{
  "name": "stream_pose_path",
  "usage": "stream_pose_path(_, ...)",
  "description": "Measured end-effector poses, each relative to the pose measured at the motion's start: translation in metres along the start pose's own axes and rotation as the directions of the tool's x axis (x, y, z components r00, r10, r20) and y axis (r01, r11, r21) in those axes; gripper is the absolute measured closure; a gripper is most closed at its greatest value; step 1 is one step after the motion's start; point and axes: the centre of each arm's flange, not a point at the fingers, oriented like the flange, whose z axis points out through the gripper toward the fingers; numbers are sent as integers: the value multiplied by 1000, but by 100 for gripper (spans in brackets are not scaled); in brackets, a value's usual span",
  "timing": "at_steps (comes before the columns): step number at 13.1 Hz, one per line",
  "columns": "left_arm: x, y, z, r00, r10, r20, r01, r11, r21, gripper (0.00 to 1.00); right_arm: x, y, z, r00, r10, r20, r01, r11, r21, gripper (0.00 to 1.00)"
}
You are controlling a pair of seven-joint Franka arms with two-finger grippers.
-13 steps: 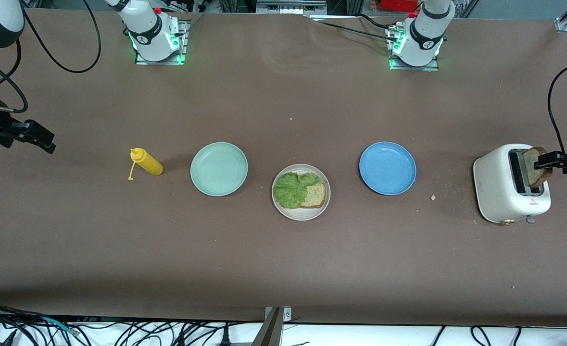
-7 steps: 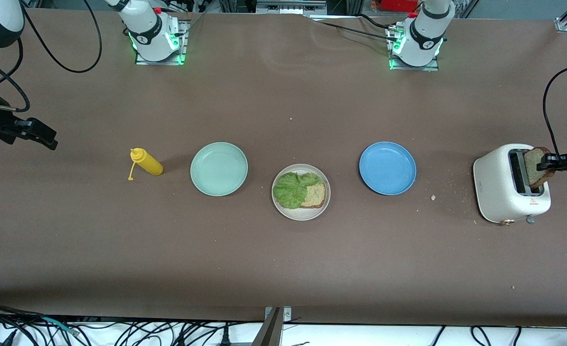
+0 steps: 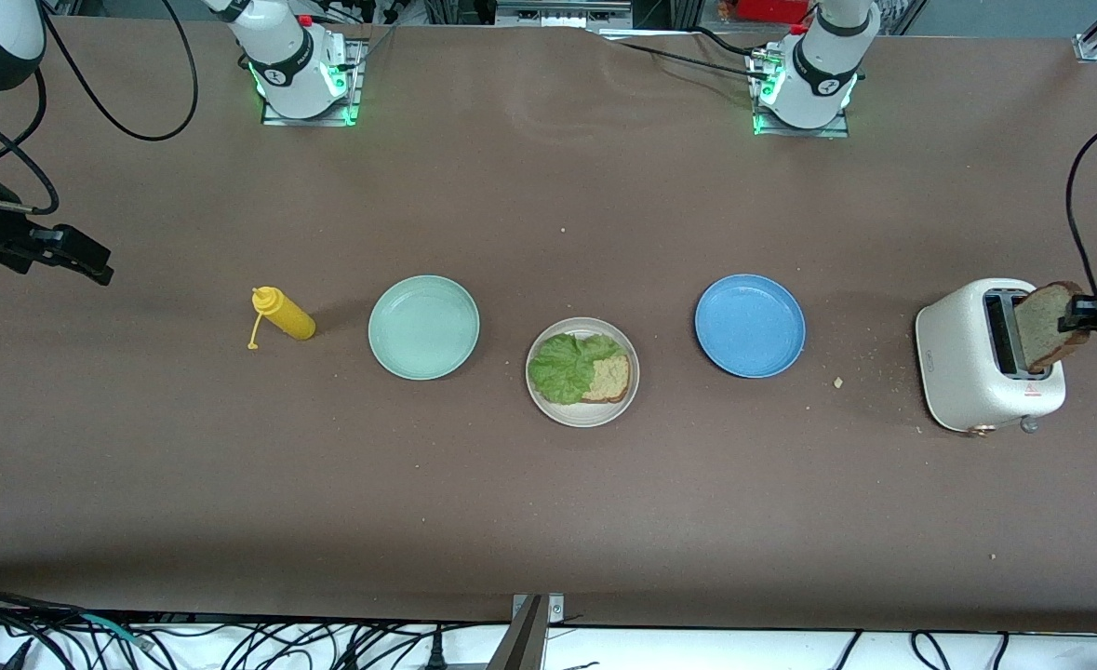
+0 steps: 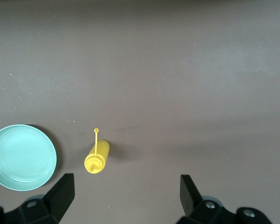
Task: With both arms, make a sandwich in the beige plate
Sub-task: 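Grasp the second toast slice in the toaster with the left gripper, then lift the toast slice up out of the toaster with the left gripper, then carry the toast slice over the lettuce on the beige plate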
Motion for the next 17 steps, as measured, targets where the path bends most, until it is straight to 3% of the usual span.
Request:
stream_pose_path(4, 9, 31, -70, 998, 50, -28, -50, 998, 24, 91, 0, 0, 0, 1000, 0, 1, 0, 1000, 0, 0)
stream_pose_path(7, 30, 83, -77, 992, 122, -12, -122, 992, 29, 91, 0, 0, 0, 1000, 0, 1, 0, 1000, 0, 0)
stream_pose_path(12, 51, 145, -74, 992, 128, 12, -129, 991, 22, 91, 0, 0, 0, 1000, 1, 2, -1, 1000, 0, 0)
stream_pose_path(14, 62, 178, -62, 988, 155, 11, -154, 986, -69, 91, 0, 0, 0, 1000, 1, 2, -1, 1000, 0, 0)
stream_pose_path(17, 84, 217, -32, 991, 129, -13, -128, 947, -296, 91, 0, 0, 0, 1000, 1, 2, -1, 1000, 0, 0)
